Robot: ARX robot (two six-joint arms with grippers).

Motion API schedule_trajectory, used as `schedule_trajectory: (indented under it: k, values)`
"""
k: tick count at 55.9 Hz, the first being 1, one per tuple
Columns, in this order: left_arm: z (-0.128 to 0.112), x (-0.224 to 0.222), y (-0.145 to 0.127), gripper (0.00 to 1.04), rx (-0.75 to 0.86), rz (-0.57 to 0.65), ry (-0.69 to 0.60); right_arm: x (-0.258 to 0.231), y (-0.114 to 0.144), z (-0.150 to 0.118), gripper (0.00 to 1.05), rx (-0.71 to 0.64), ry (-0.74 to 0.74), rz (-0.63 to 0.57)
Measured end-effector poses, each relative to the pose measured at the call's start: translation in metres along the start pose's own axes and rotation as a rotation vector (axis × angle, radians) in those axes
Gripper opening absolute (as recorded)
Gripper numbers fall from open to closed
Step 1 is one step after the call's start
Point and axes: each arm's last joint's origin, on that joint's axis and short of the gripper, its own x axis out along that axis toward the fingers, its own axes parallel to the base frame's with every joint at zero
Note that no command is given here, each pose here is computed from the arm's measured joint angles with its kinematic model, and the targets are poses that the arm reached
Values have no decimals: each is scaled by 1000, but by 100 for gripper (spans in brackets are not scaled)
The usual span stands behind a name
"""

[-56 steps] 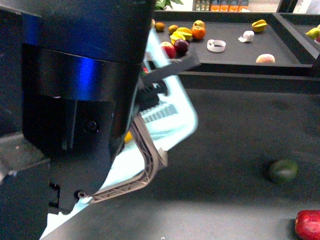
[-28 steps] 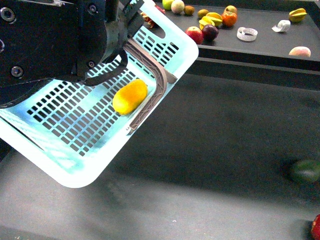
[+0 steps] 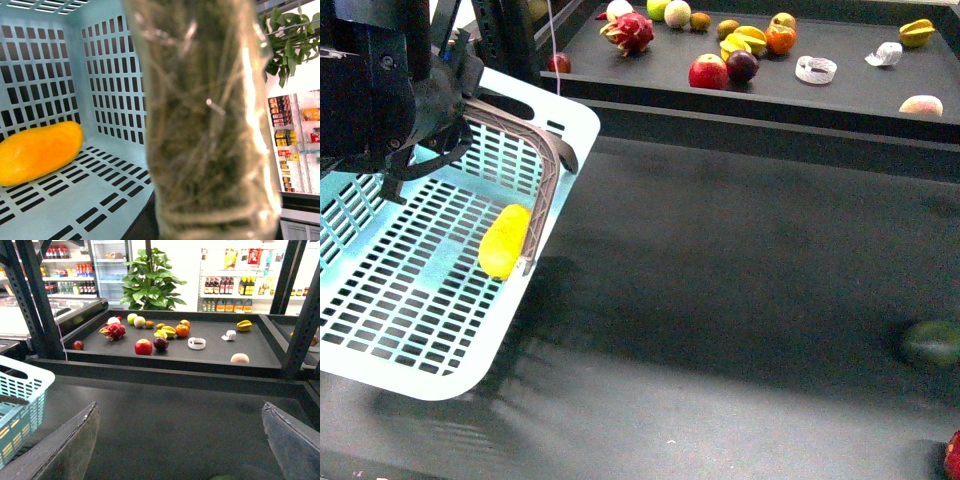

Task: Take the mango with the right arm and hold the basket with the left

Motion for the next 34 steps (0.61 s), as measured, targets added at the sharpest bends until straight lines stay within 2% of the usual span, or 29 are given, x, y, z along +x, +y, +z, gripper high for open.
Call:
schedule_trajectory:
  k: [8, 15, 34]
  values:
    - [-9, 7, 6, 4, -69, 40, 38, 0, 0, 0, 96, 0, 0, 0]
    - [-16, 15, 1, 4, -130, 28, 50, 0, 0, 0, 96, 0, 0, 0]
    - [-29, 37, -10, 4, -101, 34, 111, 0, 0, 0, 96, 0, 0, 0]
